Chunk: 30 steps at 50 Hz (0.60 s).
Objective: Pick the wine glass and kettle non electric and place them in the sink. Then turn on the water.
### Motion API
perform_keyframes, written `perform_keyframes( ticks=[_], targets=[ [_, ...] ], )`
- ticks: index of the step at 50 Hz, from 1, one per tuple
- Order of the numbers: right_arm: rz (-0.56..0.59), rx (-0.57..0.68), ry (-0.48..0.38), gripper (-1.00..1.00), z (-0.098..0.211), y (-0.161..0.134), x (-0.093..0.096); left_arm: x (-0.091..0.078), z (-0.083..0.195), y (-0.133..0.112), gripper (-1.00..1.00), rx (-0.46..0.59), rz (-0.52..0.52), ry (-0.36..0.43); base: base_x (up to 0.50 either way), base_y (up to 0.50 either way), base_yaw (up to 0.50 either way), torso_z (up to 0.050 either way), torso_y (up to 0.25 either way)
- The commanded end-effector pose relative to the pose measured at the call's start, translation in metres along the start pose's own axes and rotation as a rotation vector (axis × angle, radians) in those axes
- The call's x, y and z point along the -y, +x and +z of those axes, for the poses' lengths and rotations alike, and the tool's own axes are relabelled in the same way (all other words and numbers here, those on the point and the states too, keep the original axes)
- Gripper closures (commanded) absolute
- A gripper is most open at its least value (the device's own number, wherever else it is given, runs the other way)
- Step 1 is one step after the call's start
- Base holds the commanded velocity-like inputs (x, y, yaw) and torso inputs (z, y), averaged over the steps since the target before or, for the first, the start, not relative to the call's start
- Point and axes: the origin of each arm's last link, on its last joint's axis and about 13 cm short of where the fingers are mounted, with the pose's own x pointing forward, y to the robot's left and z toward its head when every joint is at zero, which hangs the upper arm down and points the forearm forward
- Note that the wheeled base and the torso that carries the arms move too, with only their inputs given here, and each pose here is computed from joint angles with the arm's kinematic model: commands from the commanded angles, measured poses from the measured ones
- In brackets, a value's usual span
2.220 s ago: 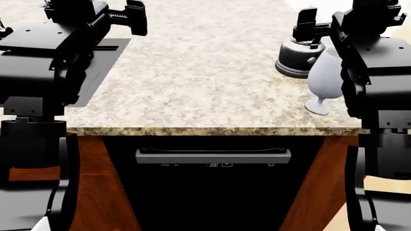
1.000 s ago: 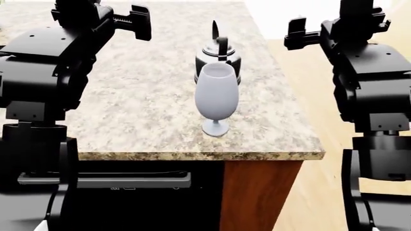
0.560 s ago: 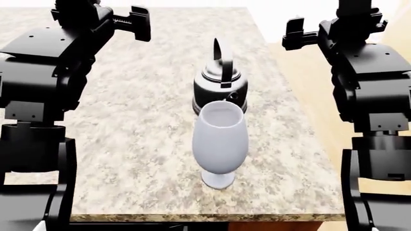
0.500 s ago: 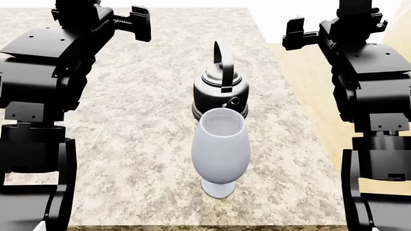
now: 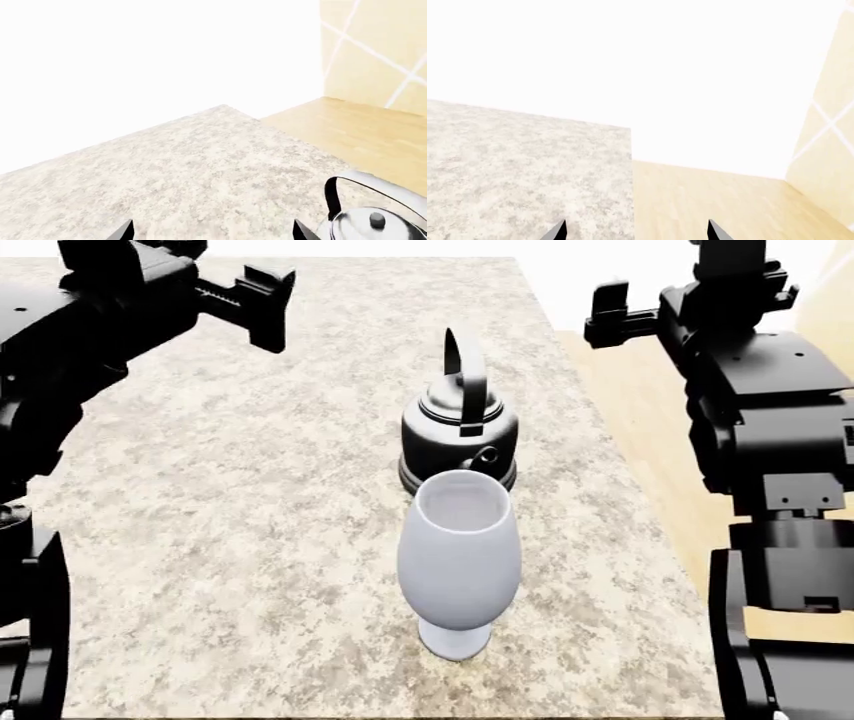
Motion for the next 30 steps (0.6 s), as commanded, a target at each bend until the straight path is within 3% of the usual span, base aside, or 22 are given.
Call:
perform_keyframes(
  ticks=[1, 6, 12, 30],
  targets=[
    [0.002, -0.014, 0.003, -1.0, -0.008, 0.002, 0.002, -0.003, 0.035, -0.054, -1.0, -0.12, -0.284, 0.088, 0.0, 0.0, 0.0, 0.0, 0.0],
    [-0.008, -0.021, 0.009, -1.0, -0.011, 0.002, 0.005, 0.009, 0.046, -0.067, -1.0, -0.162, -0.48, 0.126, 0.0, 0.0, 0.0, 0.0, 0.0],
    [-0.014, -0.022, 0.012, -1.0, -0.012, 0.0, 0.007, 0.025, 0.051, -0.072, -1.0, -0.191, -0.636, 0.151, 0.0, 0.0, 0.0, 0.0, 0.0],
    [-0.013, -0.022, 0.022, -1.0, -0.012, -0.001, 0.008, 0.056, 0.06, -0.079, -1.0, -0.277, -0.863, 0.19, 0.0, 0.0, 0.0, 0.0, 0.0]
  ],
)
